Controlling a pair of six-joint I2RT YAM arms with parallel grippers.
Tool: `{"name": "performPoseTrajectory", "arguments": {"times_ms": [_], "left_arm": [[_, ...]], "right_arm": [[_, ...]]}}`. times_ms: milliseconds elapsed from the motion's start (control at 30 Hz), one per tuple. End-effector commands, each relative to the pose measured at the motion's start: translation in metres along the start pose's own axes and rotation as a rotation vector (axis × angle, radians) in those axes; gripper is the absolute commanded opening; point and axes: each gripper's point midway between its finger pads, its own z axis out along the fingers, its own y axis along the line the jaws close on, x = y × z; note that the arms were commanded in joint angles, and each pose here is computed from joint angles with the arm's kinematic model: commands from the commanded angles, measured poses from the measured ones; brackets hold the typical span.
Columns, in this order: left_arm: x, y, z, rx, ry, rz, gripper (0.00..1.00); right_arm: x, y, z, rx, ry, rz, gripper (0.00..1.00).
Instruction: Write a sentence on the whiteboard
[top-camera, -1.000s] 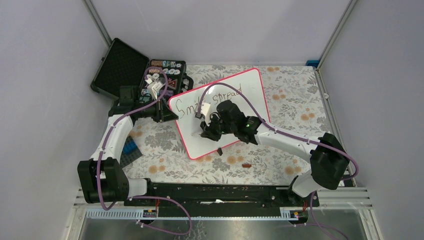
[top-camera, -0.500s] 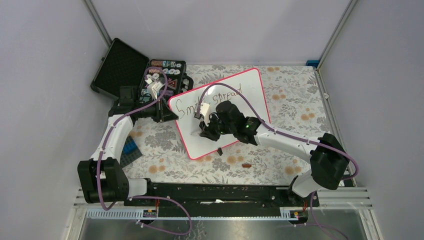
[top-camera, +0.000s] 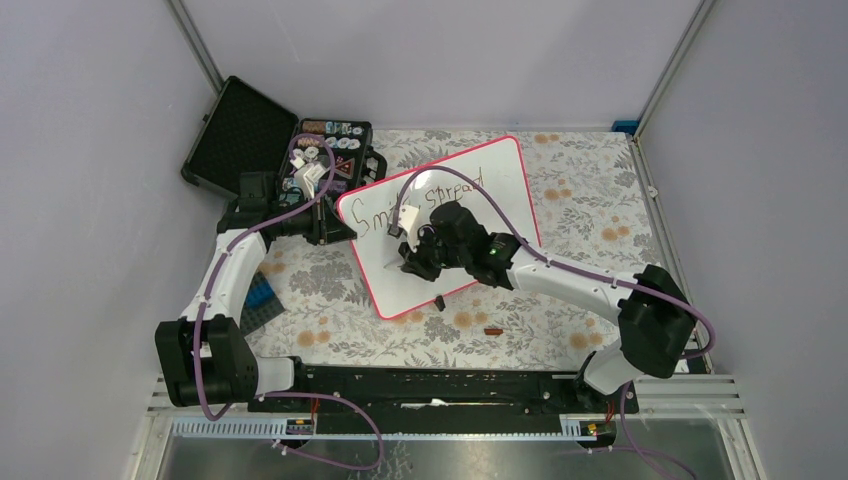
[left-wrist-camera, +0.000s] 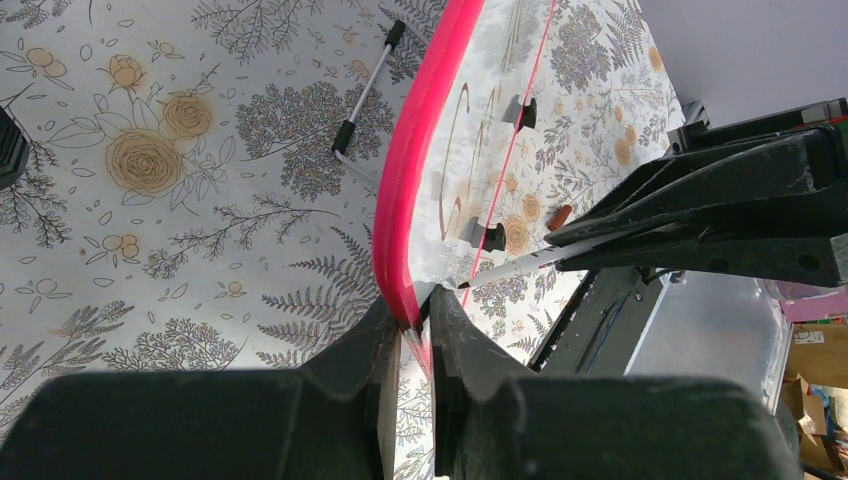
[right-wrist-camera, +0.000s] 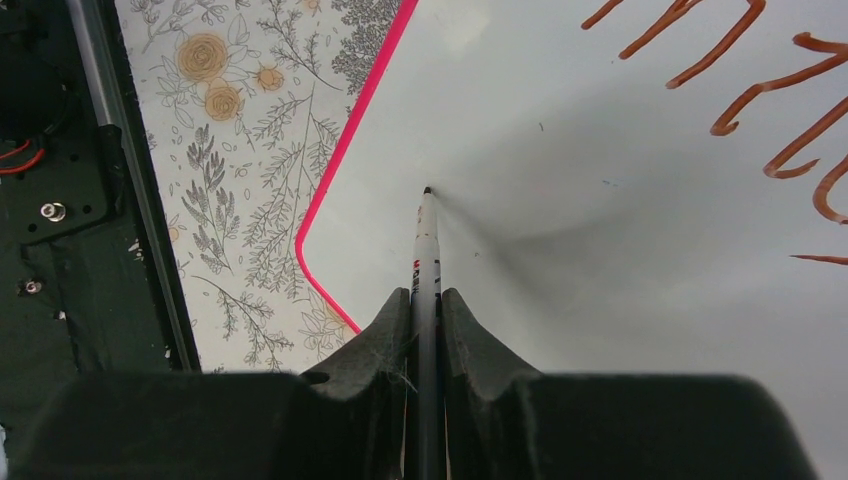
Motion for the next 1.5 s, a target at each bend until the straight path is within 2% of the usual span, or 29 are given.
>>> {"name": "performPoseTrajectory", "arguments": {"times_ms": [0,467,900,1467], "left_arm": [[-0.007,0.003,0.002,-0.011,-0.023,0.081,0.00],[-0.008,0.003,0.002,-0.013,-0.024,0.087,0.00],[-0.007,0.004,0.002,-0.021,-0.023,0.090,0.00],[-0.007,0.003,0.001,-0.027,-0.025,0.094,0.00]], "right_arm": [[-0.017,-0.005,0.002,0.034,-0.020,-0.029,0.00],[-0.022,-0.006,0.011,0.016,-0.013,-0.028,0.00],[-0.005,0.007,0.014,-0.029,0.037,-0.056,0.00],[0.011,-0.003,-0.003,0.046,0.070,-0.080,0.00]]}}
